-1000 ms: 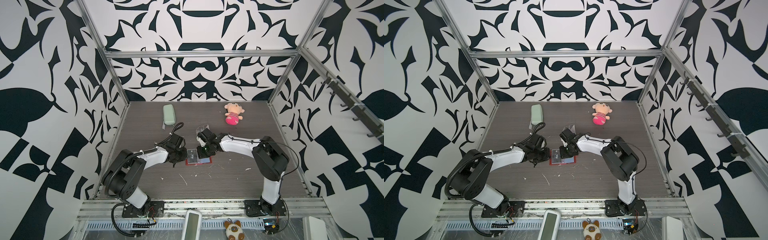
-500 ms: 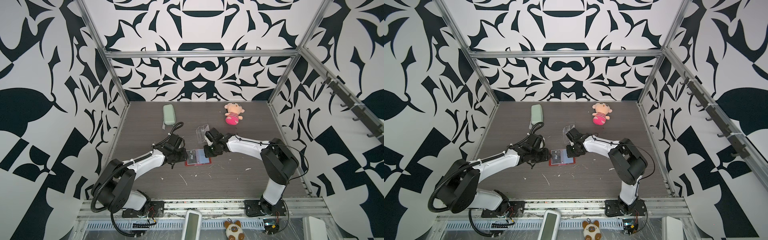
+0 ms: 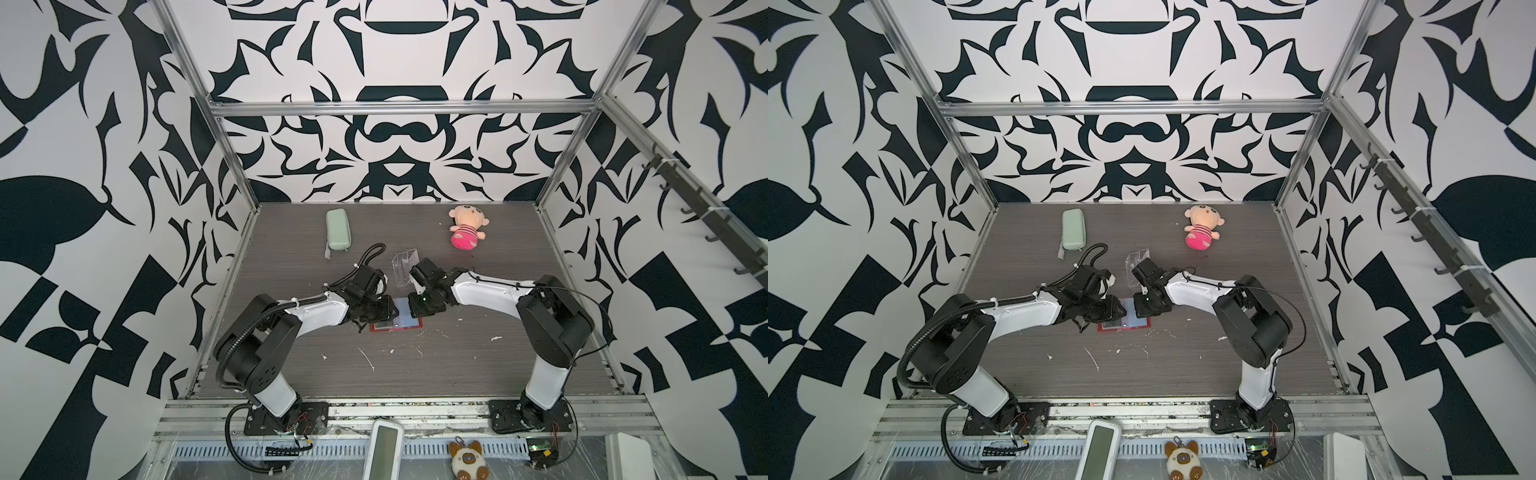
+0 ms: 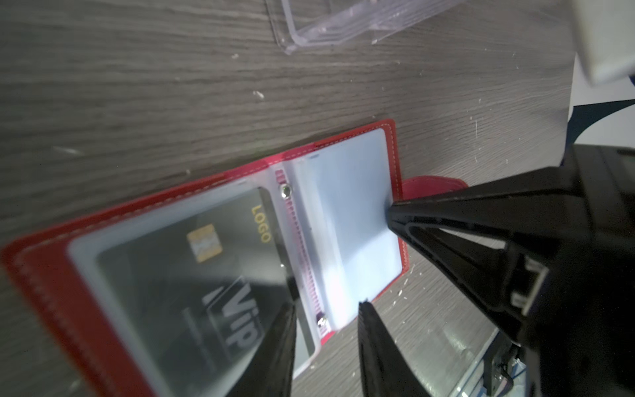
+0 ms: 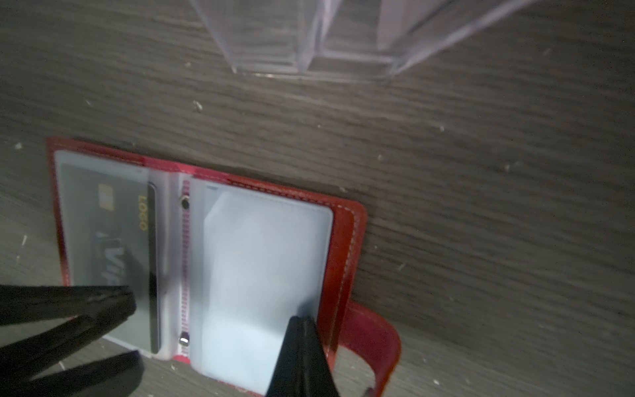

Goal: Put the credit cards into the card holder

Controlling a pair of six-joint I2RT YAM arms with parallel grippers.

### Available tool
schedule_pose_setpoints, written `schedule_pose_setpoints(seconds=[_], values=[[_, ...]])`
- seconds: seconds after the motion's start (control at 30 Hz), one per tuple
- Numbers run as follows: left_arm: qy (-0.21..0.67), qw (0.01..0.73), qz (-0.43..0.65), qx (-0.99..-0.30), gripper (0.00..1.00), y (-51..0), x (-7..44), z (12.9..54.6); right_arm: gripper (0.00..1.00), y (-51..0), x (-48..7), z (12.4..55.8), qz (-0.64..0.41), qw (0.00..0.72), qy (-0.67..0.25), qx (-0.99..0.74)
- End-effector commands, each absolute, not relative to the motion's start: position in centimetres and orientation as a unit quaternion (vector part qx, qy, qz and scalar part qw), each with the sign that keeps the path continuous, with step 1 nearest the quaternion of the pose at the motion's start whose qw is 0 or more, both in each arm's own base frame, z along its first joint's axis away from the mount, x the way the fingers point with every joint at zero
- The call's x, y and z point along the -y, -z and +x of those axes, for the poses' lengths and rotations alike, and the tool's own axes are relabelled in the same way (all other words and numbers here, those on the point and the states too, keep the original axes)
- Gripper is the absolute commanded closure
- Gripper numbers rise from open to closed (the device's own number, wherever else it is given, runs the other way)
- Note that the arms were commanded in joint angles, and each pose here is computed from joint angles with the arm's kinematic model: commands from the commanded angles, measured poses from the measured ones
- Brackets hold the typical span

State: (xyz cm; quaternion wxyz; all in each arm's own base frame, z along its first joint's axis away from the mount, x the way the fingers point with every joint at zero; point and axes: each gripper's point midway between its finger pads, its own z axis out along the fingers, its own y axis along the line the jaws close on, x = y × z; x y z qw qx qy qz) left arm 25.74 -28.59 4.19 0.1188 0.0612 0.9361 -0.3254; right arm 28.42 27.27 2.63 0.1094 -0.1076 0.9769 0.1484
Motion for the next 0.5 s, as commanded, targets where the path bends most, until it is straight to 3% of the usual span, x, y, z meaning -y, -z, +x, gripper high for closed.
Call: schedule_pose_setpoints(seconds=[0.0, 0.47], values=[[0.363, 0.121, 0.071, -0.921, 0.68, -5.0, 30.5, 26.4, 1.0, -1.8, -26.9, 27.9, -0.115, 0.1, -0.139, -0.978], [0.36, 0.102, 0.057, -0.926, 0.78, -2.9, 31.0, 26.9, 1.0, -1.4, -27.0, 27.6, -0.115, 0.094, -0.142, -0.979]])
